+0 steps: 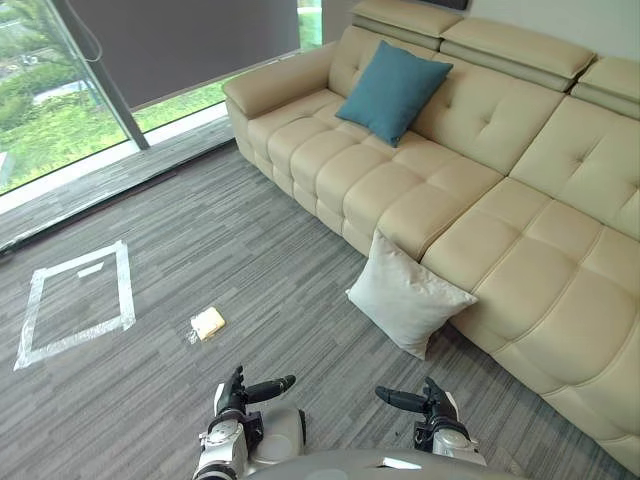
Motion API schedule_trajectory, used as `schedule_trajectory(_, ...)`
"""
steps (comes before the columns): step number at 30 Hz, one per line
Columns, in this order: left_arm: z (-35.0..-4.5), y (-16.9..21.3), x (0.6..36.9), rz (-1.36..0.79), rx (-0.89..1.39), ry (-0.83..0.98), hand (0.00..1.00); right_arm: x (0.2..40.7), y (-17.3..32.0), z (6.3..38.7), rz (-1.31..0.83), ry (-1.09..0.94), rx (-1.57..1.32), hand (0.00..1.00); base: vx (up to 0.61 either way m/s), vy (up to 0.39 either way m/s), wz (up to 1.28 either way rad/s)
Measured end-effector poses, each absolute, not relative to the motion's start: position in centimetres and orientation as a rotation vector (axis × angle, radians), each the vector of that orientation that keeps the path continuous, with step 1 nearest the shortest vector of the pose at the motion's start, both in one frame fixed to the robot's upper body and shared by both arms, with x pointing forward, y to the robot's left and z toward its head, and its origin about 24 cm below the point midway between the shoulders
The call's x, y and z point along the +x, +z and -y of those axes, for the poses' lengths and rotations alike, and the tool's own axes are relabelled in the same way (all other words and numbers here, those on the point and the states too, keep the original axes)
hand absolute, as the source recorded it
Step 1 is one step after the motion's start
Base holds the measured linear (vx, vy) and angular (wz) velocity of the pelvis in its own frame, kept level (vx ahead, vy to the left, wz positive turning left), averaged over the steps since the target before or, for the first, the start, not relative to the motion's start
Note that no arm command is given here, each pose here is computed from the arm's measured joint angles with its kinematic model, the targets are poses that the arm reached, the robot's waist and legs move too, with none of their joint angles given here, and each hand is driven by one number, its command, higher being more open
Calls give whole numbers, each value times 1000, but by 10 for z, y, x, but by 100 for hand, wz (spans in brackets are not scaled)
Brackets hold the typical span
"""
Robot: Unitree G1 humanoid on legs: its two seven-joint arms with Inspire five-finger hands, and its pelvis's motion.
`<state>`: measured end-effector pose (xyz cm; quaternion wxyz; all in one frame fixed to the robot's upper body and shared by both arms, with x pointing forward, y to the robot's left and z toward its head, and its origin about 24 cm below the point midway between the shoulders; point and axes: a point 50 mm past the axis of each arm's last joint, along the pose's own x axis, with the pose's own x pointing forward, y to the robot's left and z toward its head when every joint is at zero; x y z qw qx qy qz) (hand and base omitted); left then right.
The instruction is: Pick up cushions and gather them together orderly.
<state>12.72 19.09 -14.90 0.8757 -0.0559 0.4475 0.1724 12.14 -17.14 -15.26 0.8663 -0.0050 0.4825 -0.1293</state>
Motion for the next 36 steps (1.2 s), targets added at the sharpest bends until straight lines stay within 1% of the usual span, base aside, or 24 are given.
schedule_trajectory(1,-191,-149,127,-935,-121,365,100,120,-153,171,-1015,-267,-10,100,355,230,-81)
schedule_trajectory(4,-203,-150,121,-948,-95,375,100,114,-156,150,-1037,-220,25,100,488,280,-86)
schedule_trajectory(10,-199,-154,117,-998,-81,357,100,124,-152,149,-1004,-193,20,100,290,130,-73)
schedule_trajectory(12,-195,-155,115,-1006,-69,333,100,125,-152,149,-996,-190,19,100,223,-39,-42)
schedule_trajectory(16,-198,-155,114,-1013,-52,326,100,131,-150,148,-973,-188,22,100,284,-163,-55)
schedule_trajectory(20,-187,-158,115,-1037,-55,276,100,137,-148,159,-963,-213,6,100,316,-227,-45)
schedule_trajectory(22,-182,-158,118,-1033,-36,244,100,134,-150,170,-978,-268,20,100,260,-246,5)
schedule_trajectory(28,-187,-155,121,-1002,-48,280,100,120,-153,184,-1009,-325,3,100,148,-166,24)
schedule_trajectory(33,-185,-152,126,-978,-50,275,100,120,-153,185,-1014,-338,7,100,134,99,-49)
schedule_trajectory(36,-184,-152,126,-975,-49,276,100,120,-153,186,-1017,-336,-6,100,121,266,-45)
